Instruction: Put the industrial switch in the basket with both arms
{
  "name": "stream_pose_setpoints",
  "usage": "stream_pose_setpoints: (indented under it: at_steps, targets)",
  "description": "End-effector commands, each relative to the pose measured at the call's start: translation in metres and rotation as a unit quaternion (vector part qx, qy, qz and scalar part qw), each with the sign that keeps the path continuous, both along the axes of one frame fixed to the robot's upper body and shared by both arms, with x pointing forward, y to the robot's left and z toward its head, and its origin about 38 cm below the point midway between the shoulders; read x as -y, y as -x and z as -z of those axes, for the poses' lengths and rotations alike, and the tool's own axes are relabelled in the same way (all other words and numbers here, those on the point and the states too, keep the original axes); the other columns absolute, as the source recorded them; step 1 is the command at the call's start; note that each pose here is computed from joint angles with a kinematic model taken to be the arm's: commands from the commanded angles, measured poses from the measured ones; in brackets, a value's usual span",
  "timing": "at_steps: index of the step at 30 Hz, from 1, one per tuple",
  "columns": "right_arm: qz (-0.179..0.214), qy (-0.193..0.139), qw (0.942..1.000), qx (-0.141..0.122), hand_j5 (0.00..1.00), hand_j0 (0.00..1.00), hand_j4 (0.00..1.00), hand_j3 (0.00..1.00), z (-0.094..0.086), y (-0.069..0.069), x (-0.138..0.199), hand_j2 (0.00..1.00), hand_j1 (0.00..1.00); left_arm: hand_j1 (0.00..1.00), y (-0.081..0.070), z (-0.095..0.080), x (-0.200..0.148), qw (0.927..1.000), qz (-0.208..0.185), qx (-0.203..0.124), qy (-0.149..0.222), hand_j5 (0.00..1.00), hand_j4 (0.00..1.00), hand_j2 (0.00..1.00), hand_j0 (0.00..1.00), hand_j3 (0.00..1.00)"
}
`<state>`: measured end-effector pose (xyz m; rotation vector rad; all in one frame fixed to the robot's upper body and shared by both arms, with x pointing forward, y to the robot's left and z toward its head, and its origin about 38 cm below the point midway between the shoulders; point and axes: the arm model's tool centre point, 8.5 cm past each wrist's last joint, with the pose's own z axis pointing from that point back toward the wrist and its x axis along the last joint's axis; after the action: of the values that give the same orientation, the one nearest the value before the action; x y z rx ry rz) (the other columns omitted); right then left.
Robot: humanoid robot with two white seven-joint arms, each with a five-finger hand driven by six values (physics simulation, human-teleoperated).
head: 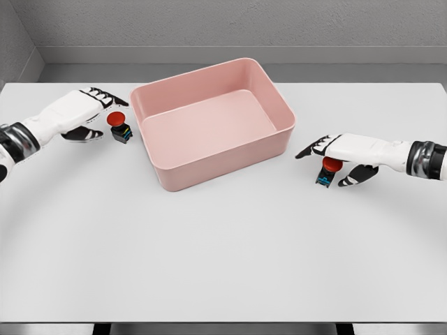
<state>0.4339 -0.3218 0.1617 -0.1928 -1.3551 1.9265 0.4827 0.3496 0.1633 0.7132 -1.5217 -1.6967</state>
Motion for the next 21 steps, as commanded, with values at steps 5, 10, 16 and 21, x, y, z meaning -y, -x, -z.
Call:
stream_pose_setpoints:
  at_steps: [5,10,16,21]
  targets:
    - [0.001,-0.001,1.0000,-0.007,0.86,0.86,0.86,0.86,0.003,-0.002,-0.002,0.86,0.86,0.84,-0.005,0.012,-0.010,0.9995,-0.023,-0.019,0.007,0.84,0.84,0.84,0.84,0.84]
    - [-0.001,0.001,1.0000,-0.008,0.78,0.78,0.78,0.78,0.003,-0.001,-0.002,0.78,0.78,0.84,-0.008,0.017,0.004,0.9995,-0.015,-0.024,0.015,0.84,0.84,0.84,0.84,0.84]
    - [-0.004,0.008,0.9999,-0.008,0.70,0.70,0.70,0.70,-0.001,-0.003,-0.001,0.70,0.70,0.84,-0.008,0.019,0.004,0.9995,-0.014,-0.026,0.012,0.84,0.84,0.84,0.84,0.84]
    - [-0.008,0.018,0.9998,-0.003,0.62,0.62,0.62,0.62,-0.001,-0.003,-0.001,0.62,0.62,0.84,-0.008,0.019,0.003,0.9995,-0.015,-0.025,0.012,0.84,0.84,0.84,0.84,0.84]
